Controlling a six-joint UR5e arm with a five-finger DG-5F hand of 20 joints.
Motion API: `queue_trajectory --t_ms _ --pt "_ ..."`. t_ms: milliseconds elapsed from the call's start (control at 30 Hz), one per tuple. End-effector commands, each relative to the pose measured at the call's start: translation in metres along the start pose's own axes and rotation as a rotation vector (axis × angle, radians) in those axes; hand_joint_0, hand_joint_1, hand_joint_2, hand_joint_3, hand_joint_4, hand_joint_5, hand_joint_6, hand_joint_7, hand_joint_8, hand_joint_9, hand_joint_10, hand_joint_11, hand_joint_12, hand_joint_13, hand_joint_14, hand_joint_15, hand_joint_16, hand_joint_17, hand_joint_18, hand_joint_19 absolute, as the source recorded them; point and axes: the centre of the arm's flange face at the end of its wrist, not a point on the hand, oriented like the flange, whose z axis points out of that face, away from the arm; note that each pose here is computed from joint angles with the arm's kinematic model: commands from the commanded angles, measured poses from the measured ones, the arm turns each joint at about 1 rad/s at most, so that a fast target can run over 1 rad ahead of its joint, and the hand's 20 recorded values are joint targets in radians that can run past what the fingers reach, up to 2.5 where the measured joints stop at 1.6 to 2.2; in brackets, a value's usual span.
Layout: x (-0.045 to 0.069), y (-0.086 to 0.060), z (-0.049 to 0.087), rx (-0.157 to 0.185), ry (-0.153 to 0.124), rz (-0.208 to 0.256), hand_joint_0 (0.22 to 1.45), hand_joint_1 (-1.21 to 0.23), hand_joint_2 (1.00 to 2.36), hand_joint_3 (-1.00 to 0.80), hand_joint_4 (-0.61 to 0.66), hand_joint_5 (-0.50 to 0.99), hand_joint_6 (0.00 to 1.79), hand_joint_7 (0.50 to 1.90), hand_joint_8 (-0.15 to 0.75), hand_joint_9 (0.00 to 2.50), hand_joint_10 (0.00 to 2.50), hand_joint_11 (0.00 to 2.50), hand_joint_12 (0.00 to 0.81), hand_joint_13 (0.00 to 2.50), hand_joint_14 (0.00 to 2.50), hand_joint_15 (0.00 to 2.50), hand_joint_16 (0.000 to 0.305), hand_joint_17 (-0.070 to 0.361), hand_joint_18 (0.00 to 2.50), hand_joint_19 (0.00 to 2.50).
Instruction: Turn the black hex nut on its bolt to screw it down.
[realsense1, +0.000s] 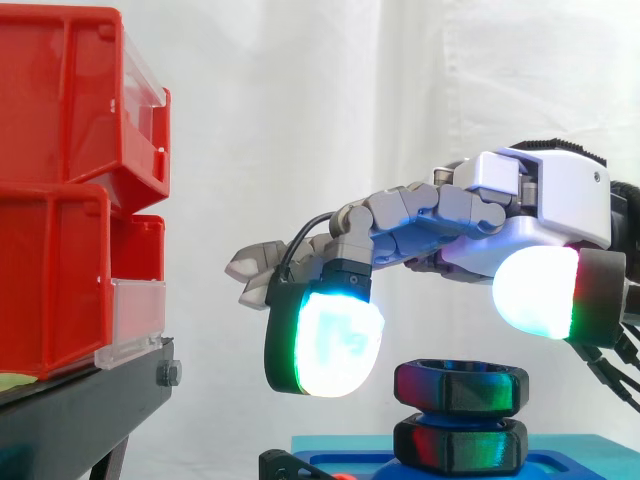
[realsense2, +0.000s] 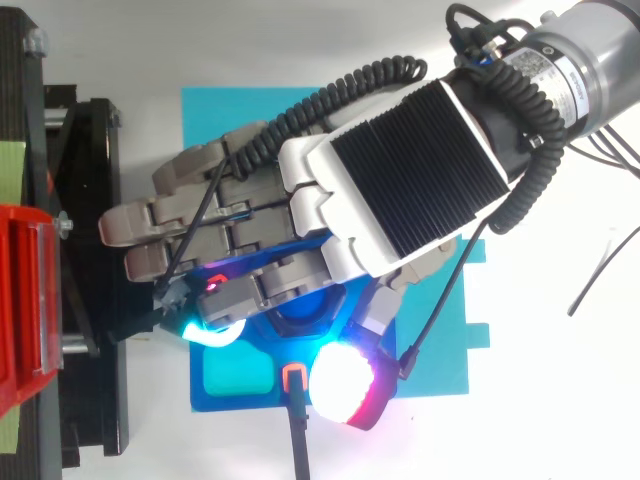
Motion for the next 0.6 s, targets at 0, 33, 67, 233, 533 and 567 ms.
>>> queue_trajectory --t_ms 0,33,67,233,533,567 --pt "-0.001 0.000 0.001 -0.003 -0.010 -0.008 0.51 -0.33 1.00 -0.50 0.35 -0.10 0.60 0.97 0.321 0.42 0.00 0.11 0.352 0.31 0.00 0.07 0.055 0.125 0.38 0.51" --pt "-0.002 0.000 0.001 -0.005 -0.011 -0.008 0.51 -0.33 1.00 -0.50 0.34 -0.10 0.60 0.96 0.321 0.42 0.00 0.11 0.352 0.31 0.00 0.07 0.055 0.125 0.38 0.50" --pt "-0.002 0.000 0.001 -0.005 -0.011 -0.008 0.51 -0.33 1.00 -0.50 0.35 -0.11 0.61 0.96 0.321 0.42 0.00 0.11 0.351 0.31 0.00 0.07 0.055 0.125 0.38 0.50" --pt "-0.001 -0.001 -0.001 -0.005 -0.004 -0.005 0.51 -0.33 1.00 -0.50 0.34 -0.11 0.62 0.92 0.321 0.42 0.00 0.10 0.349 0.31 0.00 0.06 0.055 0.125 0.38 0.51" --pt "0.009 0.002 -0.004 -0.010 -0.012 -0.010 0.52 -0.33 1.00 -0.50 0.35 -0.11 0.63 0.91 0.322 0.42 0.00 0.11 0.350 0.31 0.00 0.07 0.055 0.125 0.39 0.51" --pt "0.009 0.002 -0.004 -0.011 -0.017 -0.014 0.52 -0.33 1.00 -0.50 0.35 -0.11 0.63 0.91 0.321 0.42 0.00 0.10 0.349 0.31 0.00 0.07 0.056 0.125 0.39 0.51"
